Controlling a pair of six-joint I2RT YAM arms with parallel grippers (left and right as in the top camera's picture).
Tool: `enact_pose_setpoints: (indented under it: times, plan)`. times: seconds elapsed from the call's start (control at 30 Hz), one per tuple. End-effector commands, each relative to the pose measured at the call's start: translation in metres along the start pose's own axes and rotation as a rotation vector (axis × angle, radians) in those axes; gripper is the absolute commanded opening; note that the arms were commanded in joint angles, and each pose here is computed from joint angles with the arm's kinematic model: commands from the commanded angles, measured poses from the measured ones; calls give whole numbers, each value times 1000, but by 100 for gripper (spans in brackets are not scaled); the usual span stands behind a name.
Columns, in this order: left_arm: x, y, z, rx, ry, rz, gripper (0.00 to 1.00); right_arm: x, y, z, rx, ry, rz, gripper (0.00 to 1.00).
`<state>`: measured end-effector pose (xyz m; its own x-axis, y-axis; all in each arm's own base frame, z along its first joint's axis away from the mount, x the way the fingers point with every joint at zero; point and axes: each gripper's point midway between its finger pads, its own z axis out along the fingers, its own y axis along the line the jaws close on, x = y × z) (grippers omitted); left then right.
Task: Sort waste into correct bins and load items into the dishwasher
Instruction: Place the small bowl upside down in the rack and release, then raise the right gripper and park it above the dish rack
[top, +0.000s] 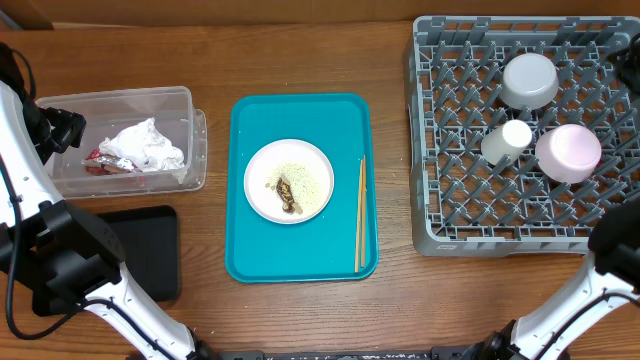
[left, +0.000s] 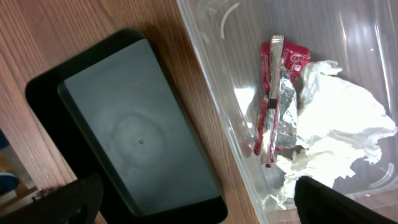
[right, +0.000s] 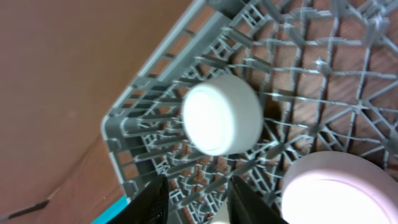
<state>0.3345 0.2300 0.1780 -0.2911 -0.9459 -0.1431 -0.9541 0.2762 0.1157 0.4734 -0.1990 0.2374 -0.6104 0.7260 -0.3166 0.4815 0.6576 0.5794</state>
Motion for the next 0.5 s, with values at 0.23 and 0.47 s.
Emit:
enact_pose_setpoints:
  times: [0.23,0.47]
  plan:
    - [0,2,-15,30,-31,-14,100,30,40,54,201,-10,-165,12]
    - [0,2,-15,30,-31,-14,100,80,84,87,124,124,-269,4]
